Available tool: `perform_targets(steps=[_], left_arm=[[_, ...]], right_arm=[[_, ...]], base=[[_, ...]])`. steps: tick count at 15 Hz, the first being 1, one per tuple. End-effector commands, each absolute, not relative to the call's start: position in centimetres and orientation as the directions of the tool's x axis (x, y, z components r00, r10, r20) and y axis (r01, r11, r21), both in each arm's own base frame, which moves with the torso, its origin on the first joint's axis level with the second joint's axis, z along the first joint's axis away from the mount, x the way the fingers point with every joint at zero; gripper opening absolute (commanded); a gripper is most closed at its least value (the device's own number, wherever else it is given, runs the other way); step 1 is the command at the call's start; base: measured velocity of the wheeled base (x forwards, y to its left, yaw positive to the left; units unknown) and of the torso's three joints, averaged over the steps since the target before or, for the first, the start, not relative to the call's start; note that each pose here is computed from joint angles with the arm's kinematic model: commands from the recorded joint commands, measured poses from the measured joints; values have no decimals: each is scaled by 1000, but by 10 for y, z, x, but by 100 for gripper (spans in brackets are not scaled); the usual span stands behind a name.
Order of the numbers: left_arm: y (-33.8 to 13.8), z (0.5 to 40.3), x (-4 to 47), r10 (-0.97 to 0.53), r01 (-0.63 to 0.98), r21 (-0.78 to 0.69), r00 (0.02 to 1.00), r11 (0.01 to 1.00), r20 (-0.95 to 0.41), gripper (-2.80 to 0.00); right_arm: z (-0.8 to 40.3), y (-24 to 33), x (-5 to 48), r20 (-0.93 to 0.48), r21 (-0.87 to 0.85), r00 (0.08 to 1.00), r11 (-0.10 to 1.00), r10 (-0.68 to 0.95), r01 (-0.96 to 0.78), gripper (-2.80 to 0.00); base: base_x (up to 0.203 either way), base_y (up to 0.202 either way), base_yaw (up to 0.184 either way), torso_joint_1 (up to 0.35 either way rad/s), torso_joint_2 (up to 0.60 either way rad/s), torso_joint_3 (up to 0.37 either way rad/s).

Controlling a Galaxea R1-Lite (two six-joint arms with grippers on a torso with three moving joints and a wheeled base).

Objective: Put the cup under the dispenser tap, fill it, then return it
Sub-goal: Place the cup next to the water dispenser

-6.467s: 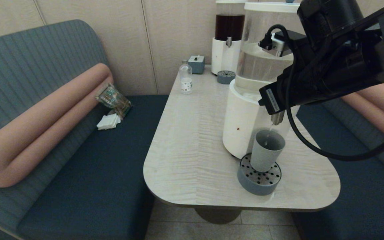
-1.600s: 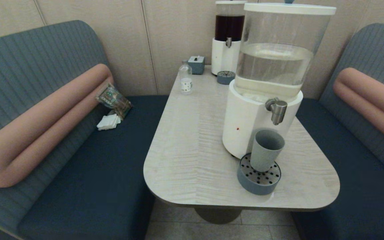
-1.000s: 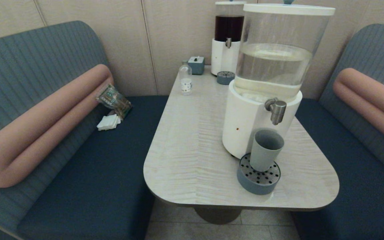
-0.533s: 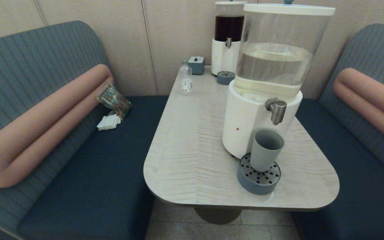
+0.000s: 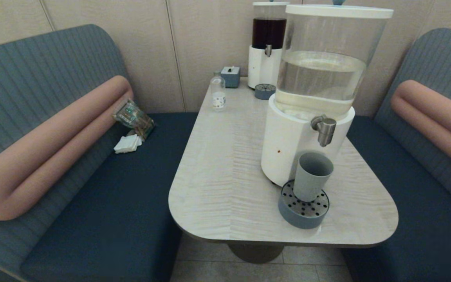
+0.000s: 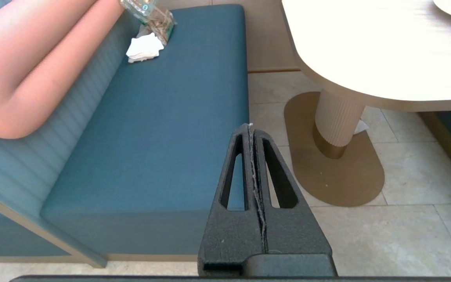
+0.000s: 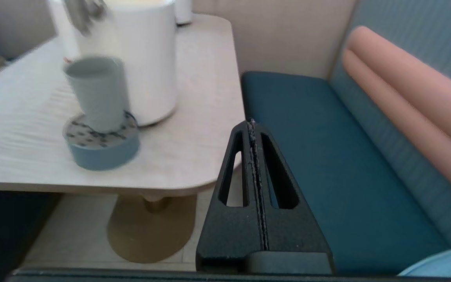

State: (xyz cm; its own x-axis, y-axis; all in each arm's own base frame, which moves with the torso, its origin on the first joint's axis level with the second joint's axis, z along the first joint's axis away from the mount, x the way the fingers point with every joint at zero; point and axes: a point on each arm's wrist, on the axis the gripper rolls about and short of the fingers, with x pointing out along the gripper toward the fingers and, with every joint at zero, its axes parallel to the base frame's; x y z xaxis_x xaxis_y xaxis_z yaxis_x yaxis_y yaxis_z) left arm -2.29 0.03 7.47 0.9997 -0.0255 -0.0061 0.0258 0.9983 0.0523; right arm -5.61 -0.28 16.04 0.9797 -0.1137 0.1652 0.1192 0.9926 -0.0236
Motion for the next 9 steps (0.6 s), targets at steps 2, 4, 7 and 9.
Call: perform_targets(steps=[2,4,7,9], left_arm=[[0,75,-23,-26,26,52,1000,998,-5,-280],[0,75,-23,-26,26,52,1000,998,-5,-280],[0,75,-23,-26,26,52,1000,998,-3,-280],[0,75,-23,-25,25,52,1000,998,-5,-280]], right_arm=[[115,-3,-37,152,-28,980,990,-129,135,-280],[92,-3,-26,107,-36,986,991,-128,133,-280],[86,-2,-25,67,-30,994,996,-81,83,-280],[85,-2,-25,58,-34,996,997,-68,70,-280]], base=[[0,0,0,0,0,0],[0,0,0,0,0,0],[0,0,0,0,0,0],[0,0,0,0,0,0]])
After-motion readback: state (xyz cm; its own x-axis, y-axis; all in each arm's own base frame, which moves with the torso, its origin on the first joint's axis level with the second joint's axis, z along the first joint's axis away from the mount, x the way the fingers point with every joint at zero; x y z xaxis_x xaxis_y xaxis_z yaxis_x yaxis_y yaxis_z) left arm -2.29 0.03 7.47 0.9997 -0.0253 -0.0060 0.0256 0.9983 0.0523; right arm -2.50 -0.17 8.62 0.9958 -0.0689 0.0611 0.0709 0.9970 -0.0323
